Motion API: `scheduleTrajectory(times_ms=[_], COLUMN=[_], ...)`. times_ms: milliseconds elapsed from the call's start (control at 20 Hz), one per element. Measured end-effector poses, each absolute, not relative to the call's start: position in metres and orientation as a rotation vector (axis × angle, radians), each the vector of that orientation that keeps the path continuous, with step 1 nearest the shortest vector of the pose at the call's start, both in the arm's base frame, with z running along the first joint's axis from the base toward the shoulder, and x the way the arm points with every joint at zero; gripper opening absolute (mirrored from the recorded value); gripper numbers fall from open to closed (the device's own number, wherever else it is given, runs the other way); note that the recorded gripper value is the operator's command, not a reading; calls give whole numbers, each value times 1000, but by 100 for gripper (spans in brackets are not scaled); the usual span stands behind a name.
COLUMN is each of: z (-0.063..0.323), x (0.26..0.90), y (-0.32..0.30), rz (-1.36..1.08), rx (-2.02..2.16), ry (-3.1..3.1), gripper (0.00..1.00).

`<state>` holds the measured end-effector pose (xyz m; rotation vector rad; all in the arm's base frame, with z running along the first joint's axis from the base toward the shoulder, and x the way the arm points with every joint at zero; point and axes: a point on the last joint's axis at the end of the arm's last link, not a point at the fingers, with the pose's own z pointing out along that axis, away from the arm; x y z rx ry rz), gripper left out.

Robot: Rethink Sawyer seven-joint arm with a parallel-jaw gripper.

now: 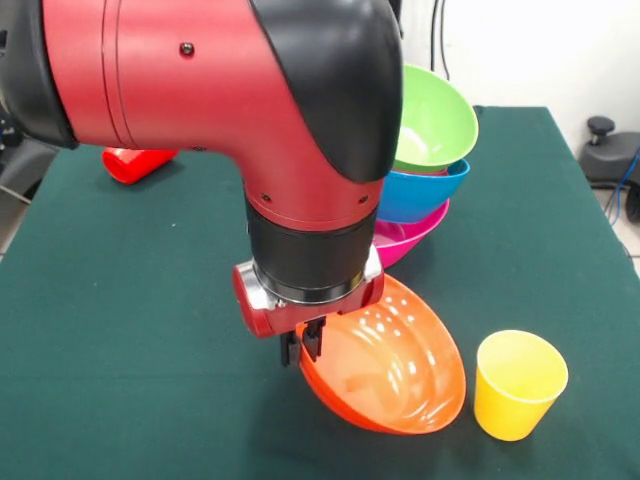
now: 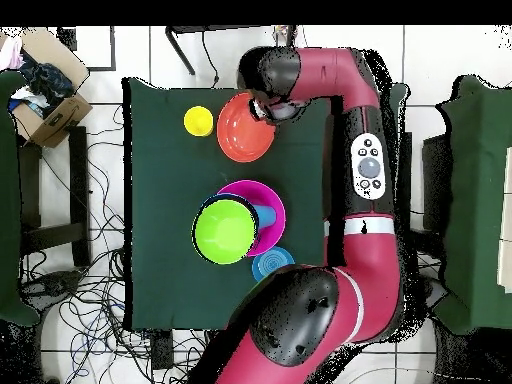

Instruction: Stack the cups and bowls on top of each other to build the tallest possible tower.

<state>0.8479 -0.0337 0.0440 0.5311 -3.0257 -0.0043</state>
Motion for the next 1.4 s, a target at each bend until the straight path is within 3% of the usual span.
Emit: scheduleTrajectory(times_ms=[400, 1400], z=[67, 180], x=[852, 867], y=[-42, -41], rz=[-64, -246], rx=[461, 416], ry=[-2990, -3000], gripper=[0, 0])
